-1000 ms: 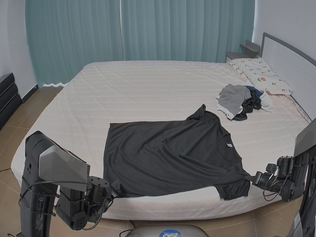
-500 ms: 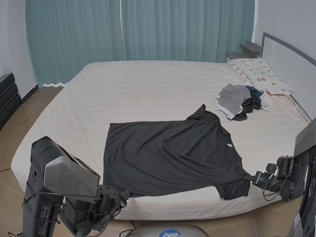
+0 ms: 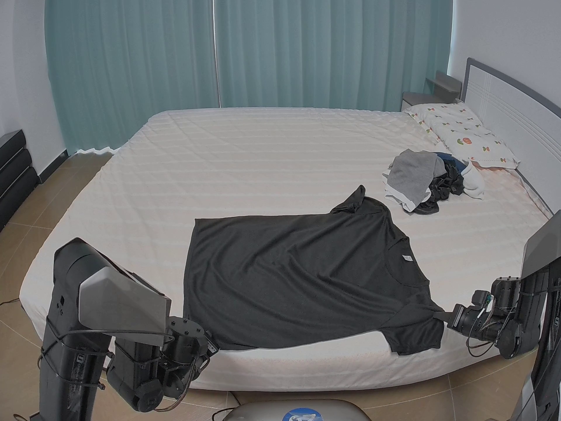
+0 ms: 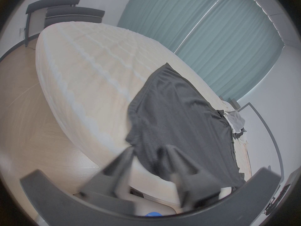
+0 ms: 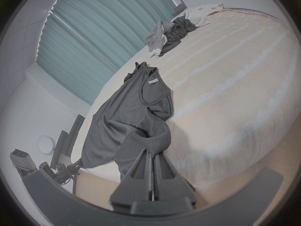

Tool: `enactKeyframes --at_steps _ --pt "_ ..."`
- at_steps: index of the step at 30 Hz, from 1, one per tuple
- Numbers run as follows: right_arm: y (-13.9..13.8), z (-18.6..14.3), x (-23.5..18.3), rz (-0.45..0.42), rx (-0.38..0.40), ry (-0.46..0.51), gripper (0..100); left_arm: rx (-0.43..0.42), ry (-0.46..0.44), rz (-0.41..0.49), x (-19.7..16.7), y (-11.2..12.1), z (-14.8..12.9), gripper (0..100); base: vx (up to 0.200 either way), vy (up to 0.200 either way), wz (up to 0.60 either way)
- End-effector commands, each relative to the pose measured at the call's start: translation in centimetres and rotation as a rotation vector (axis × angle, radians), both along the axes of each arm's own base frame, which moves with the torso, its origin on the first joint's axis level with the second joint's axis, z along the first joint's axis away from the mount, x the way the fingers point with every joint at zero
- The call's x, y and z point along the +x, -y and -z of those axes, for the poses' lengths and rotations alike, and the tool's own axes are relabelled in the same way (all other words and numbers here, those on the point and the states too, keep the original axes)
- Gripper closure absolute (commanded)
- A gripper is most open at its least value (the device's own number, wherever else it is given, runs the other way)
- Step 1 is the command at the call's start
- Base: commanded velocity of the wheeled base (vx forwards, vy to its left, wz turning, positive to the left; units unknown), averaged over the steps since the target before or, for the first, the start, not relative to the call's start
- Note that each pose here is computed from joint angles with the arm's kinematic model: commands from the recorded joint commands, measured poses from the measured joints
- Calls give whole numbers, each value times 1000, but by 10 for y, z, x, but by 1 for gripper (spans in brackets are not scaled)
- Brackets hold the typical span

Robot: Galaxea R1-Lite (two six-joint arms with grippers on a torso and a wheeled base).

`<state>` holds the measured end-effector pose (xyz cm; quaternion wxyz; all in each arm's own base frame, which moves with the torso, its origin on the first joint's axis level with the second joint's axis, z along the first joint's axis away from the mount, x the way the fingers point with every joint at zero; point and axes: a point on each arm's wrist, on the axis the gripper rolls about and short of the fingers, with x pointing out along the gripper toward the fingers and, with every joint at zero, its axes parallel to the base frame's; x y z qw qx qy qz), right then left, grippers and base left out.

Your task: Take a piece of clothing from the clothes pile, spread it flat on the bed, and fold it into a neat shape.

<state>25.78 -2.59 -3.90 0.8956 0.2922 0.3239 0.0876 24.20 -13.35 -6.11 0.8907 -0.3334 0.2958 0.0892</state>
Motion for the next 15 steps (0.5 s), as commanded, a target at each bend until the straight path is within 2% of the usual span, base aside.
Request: enactKeyframes --at_steps 1,9,13,15 --pt "1 -1 1 3 -1 11 100 16 -12 -18 -1 -4 3 100 0 0 0" --pt "1 -4 -1 4 0 14 100 106 14 -83 2 -16 -1 100 0 0 0" --pt "0 -9 -6 -22 19 20 100 127 14 -78 -2 -21 -9 100 0 0 0" --pt "-1 -10 -8 -32 27 13 100 164 -1 -52 -9 -24 -12 100 0 0 0"
